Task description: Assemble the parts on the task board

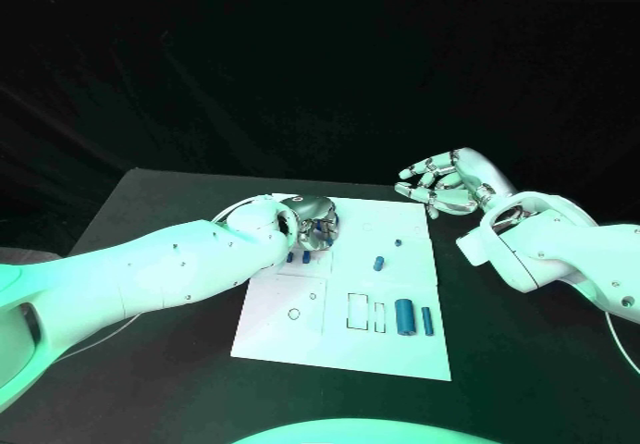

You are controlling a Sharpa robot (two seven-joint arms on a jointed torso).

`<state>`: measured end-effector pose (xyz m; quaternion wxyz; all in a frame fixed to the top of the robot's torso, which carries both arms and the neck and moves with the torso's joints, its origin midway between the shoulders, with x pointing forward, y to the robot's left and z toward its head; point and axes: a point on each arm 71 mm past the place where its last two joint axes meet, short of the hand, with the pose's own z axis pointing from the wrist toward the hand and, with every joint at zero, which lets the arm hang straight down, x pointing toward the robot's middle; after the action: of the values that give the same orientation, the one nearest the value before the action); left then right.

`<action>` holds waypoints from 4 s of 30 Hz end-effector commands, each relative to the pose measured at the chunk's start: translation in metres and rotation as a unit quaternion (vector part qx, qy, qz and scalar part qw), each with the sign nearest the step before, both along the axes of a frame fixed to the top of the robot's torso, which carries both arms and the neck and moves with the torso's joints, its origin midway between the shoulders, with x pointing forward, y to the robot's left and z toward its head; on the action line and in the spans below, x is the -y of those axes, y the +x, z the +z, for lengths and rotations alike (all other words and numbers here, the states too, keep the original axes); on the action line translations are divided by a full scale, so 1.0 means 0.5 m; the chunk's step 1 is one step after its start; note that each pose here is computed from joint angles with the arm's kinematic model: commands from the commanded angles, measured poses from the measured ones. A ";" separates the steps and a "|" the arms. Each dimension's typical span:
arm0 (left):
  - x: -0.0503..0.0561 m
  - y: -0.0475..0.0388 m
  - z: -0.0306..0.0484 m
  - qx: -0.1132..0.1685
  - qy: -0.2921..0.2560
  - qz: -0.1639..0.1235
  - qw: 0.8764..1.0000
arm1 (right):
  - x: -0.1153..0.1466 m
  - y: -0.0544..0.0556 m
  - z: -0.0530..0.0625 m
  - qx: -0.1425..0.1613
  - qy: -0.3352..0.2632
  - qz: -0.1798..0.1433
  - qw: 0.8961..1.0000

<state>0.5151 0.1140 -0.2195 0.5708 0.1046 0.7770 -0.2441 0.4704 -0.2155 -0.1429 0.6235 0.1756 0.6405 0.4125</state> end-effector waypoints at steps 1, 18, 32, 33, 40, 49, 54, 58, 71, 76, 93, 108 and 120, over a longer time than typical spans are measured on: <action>0.001 -0.003 -0.013 -0.017 0.017 -0.004 1.000 | -0.003 -0.002 0.001 0.003 -0.002 0.009 1.000; -0.002 -0.003 -0.007 -0.005 -0.015 -0.001 1.000 | -0.004 -0.002 0.001 0.004 -0.002 0.009 1.000; -0.024 -0.006 0.029 0.012 -0.069 0.018 0.997 | 0.000 0.001 0.000 0.004 -0.003 0.006 1.000; -0.026 -0.007 0.032 0.010 -0.070 0.019 0.997 | 0.001 0.001 0.000 0.004 -0.003 0.006 1.000; -0.059 -0.015 0.051 -0.003 -0.074 0.029 0.997 | 0.005 0.001 0.000 0.003 -0.004 0.003 1.000; -0.102 -0.007 0.046 -0.021 -0.061 0.051 0.997 | 0.007 0.001 -0.001 0.002 -0.005 0.002 1.000; -0.114 -0.004 0.043 -0.027 -0.058 0.058 0.996 | 0.007 0.001 -0.001 0.002 -0.005 0.002 1.000; -0.119 -0.003 0.041 -0.031 -0.054 0.061 0.996 | 0.007 0.001 -0.001 0.002 -0.005 0.002 1.000; -0.119 0.003 0.032 -0.042 -0.047 0.066 0.996 | 0.004 -0.001 0.000 0.003 -0.004 0.004 1.000; -0.118 0.005 0.029 -0.045 -0.044 0.067 0.996 | 0.004 -0.001 0.000 0.003 -0.003 0.004 1.000; -0.109 0.003 0.022 -0.063 -0.025 0.065 0.996 | 0.004 -0.001 0.001 0.005 -0.003 0.004 1.000; -0.111 0.007 0.018 -0.065 -0.015 0.074 0.995 | 0.004 -0.001 0.001 0.006 -0.003 0.004 1.000; -0.109 0.009 0.014 -0.069 -0.011 0.075 0.995 | 0.004 0.000 0.001 0.005 -0.003 0.004 1.000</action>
<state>0.5206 0.1688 -0.2083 0.5449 0.0169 0.8075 -0.2252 0.4708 -0.2188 -0.1430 0.6258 0.1764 0.6395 0.4103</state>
